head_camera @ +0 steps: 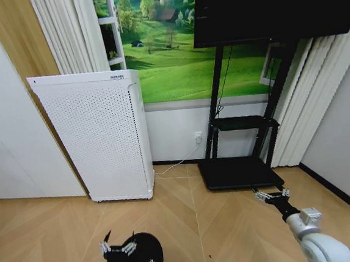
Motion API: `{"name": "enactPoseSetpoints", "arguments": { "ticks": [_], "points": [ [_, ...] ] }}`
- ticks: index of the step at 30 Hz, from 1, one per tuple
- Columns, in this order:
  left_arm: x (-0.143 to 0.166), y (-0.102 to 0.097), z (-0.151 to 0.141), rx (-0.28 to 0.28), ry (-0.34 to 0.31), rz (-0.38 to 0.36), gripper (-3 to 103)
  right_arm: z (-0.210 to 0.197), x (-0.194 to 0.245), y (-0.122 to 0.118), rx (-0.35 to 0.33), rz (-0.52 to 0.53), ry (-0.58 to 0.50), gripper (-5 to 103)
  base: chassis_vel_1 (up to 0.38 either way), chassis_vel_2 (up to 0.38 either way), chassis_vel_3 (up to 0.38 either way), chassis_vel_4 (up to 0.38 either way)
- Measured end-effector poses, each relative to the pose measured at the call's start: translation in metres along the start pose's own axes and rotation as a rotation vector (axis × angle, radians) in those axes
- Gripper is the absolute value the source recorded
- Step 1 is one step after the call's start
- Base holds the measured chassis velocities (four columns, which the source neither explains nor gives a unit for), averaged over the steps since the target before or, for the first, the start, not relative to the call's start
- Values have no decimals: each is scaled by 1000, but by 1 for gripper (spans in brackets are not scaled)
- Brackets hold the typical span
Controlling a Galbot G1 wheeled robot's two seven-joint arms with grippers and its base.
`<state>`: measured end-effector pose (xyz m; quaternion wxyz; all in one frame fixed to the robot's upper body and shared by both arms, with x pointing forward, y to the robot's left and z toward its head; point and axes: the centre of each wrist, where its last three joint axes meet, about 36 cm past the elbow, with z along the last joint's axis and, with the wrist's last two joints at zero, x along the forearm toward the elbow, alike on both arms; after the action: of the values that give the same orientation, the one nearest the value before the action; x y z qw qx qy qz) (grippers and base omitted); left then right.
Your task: Pick up the trash bin and place the garbage on the floor into it.
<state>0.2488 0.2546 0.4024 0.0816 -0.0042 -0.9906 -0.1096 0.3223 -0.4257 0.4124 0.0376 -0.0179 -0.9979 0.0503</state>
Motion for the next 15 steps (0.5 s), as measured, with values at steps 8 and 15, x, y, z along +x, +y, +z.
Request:
{"name": "enactPoseSetpoints", "arguments": {
  "ticks": [8,15],
  "points": [
    [-31,24,-42,70,-172,-16,100,0,0,0,0,0,0,100,0,0,0,0],
    [-56,36,-44,160,-206,-67,100,0,0,0,0,0,0,100,0,0,0,0]
  ]
}}
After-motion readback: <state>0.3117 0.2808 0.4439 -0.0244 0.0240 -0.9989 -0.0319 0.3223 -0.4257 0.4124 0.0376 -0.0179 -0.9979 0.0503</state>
